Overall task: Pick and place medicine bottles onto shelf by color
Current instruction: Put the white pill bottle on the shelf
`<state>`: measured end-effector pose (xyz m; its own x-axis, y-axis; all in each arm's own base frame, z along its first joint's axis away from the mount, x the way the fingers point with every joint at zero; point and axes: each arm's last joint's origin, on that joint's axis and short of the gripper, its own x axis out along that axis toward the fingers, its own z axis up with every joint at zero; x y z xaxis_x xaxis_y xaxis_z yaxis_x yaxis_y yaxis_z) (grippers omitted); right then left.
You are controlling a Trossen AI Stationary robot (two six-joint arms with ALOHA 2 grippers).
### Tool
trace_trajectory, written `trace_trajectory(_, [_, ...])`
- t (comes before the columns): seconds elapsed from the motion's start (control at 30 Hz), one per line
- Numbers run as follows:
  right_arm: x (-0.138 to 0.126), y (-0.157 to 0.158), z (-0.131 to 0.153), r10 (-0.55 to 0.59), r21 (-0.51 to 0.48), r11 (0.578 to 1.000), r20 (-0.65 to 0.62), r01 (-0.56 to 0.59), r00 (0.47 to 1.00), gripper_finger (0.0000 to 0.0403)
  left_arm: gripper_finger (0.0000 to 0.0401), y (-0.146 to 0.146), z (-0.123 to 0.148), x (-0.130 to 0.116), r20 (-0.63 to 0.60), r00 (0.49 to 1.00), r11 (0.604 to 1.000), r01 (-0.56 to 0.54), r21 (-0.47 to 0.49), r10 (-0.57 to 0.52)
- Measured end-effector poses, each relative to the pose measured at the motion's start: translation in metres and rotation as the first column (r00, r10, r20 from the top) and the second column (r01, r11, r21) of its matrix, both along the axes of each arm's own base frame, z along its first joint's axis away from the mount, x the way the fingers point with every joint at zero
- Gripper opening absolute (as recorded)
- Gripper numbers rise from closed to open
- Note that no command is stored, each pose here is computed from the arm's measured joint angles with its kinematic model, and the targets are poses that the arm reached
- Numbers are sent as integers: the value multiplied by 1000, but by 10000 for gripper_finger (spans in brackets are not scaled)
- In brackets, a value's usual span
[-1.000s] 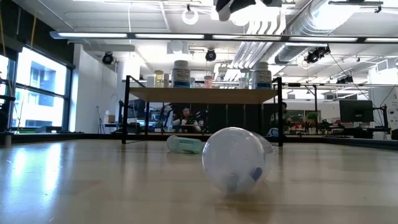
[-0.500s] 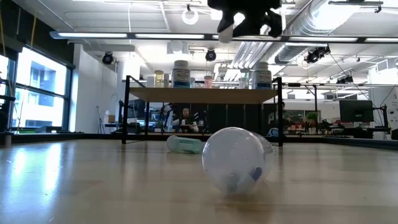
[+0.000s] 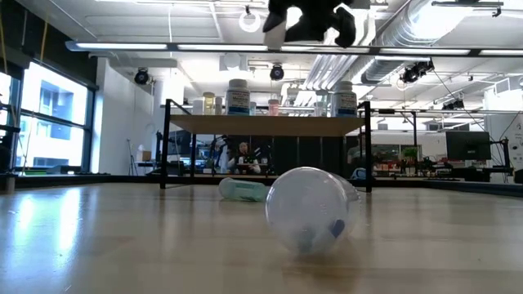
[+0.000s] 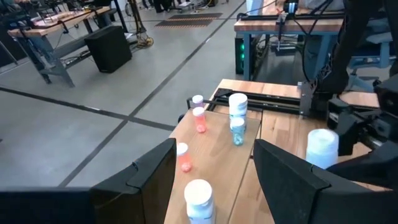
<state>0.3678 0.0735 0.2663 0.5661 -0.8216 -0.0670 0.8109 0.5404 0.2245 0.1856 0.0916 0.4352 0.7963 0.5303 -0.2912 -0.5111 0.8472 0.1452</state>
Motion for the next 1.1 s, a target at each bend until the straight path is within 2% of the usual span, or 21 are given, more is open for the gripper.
trace_trajectory(0.1, [8, 1, -1, -10, -6, 1000, -6, 10, 1000, 140, 204, 0, -1, 0, -6, 1000, 1000, -1, -3, 1])
trace_trajectory(0.23, [18, -5, -22, -115, -52, 992, -69, 111, 991, 140, 204, 0, -2, -1, -27, 1000, 1000, 0, -7, -1])
trace_trajectory(0.33, [26, -19, -40, -189, -45, 981, -60, 187, 980, 140, 204, 0, -4, -1, -52, 999, 1000, 5, 8, -5])
trace_trajectory(0.67, [44, -57, -79, -242, -28, 970, -85, 240, 967, 140, 204, 0, -8, -4, -116, 992, 999, -37, 21, 39])
trace_trajectory(1.1, [47, -92, -84, -299, -45, 954, -118, 296, 947, 140, 204, 1, -9, -4, -149, 988, 998, -42, 49, 49])
